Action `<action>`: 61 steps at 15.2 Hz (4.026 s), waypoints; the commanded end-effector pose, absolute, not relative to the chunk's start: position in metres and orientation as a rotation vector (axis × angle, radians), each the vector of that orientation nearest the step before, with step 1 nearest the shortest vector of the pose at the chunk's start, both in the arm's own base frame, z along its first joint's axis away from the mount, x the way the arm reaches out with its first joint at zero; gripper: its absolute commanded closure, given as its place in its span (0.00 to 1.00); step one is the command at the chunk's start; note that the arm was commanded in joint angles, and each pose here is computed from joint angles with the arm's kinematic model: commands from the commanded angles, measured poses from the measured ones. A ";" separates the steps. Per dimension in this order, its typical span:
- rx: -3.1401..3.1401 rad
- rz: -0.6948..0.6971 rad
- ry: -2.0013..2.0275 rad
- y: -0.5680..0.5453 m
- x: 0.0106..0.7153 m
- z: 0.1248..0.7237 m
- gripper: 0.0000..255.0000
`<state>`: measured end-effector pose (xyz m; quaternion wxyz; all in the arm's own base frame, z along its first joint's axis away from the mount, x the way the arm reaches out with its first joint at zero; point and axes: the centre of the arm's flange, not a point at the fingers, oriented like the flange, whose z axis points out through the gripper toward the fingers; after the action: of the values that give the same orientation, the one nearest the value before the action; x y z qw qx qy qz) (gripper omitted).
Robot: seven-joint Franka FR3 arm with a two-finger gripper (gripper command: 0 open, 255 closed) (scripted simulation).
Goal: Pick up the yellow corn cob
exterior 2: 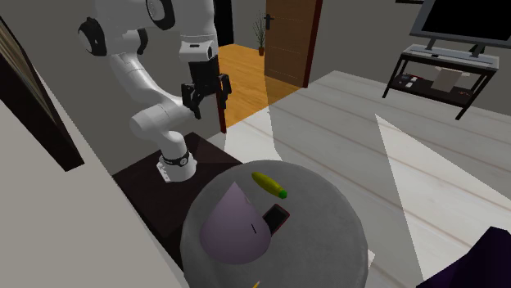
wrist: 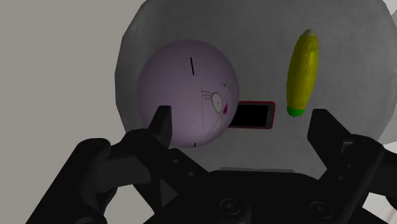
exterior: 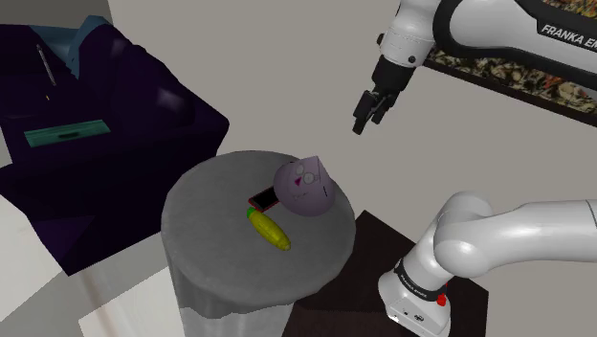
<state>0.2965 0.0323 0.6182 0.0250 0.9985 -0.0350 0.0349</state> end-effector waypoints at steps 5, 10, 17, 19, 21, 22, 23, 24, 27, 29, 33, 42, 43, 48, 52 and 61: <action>3.091 0.095 -0.136 0.052 0.315 0.573 0.00; 3.094 0.080 -0.170 0.076 0.337 0.515 0.00; 3.098 0.058 -0.218 0.110 0.369 0.435 0.00; 3.099 0.051 -0.231 0.120 0.378 0.412 0.00; 3.100 0.045 -0.245 0.130 0.387 0.389 0.00; 3.100 0.042 -0.252 0.134 0.392 0.378 0.00; 3.101 0.039 -0.259 0.139 0.396 0.366 0.00; 3.101 0.036 -0.266 0.144 0.401 0.355 0.00; 3.102 0.026 -0.286 0.158 0.414 0.321 0.00; 3.103 0.020 -0.300 0.168 0.424 0.298 0.00; 3.104 0.011 -0.319 0.180 0.436 0.261 0.00; 3.104 0.011 -0.319 0.180 0.436 0.227 1.00; 3.104 0.011 -0.319 0.180 0.436 0.227 1.00; 3.104 0.011 -0.319 0.180 0.436 0.226 1.00; 3.104 0.011 -0.319 0.180 0.436 0.232 1.00; 3.104 0.011 -0.319 0.180 0.436 0.279 1.00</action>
<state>0.4361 0.1808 0.2729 0.0110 0.9947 -0.1022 0.0036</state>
